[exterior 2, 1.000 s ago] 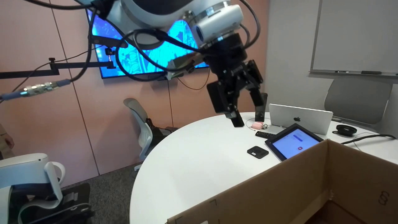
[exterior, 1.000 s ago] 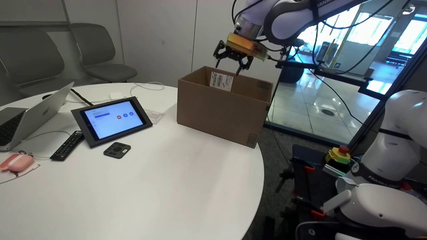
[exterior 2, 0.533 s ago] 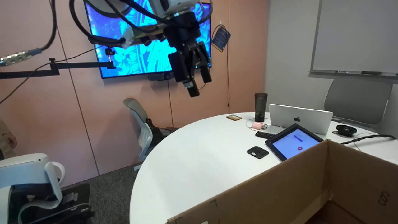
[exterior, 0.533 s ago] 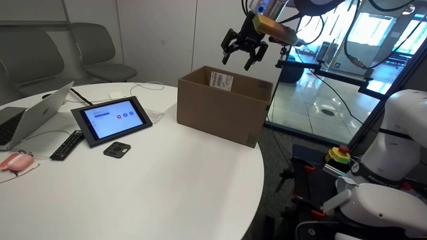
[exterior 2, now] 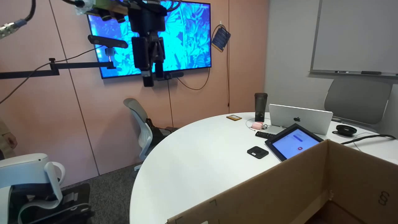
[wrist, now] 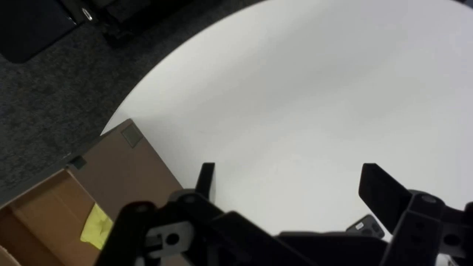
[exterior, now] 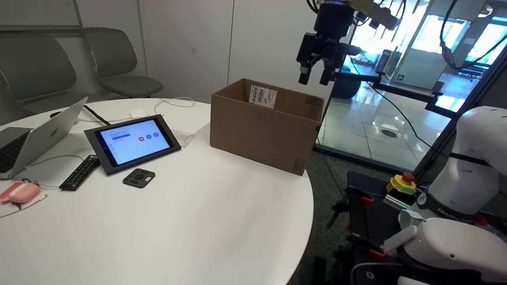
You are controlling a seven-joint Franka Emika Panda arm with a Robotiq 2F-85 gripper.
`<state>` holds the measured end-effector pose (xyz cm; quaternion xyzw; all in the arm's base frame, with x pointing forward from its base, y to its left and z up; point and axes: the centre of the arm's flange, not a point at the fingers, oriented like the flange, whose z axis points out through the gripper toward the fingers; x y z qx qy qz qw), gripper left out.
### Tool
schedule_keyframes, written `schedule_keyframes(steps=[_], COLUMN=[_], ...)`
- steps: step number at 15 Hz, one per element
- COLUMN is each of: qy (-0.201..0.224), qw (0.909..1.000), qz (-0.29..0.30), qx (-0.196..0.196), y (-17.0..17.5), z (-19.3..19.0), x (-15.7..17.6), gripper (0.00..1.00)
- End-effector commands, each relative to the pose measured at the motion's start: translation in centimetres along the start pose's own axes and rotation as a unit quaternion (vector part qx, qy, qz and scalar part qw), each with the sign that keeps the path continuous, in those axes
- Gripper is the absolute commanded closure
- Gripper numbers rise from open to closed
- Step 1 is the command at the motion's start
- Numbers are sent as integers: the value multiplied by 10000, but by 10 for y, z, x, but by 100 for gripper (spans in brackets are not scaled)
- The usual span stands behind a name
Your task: Put the marker on the towel then put the towel in the box
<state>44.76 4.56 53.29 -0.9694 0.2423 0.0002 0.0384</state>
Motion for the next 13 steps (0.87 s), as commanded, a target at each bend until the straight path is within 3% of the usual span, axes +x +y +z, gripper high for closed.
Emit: schedule_keyframes(steps=[1,8,13], qy=[-460,-673,-694], qw=[9973,9912,9928], qz=[-562,-1108,-937], qx=[-80,-275,-279], y=[-4,-4,0], z=[-25,-36,-21], x=[-10,-17,-18], gripper=[0,0,0])
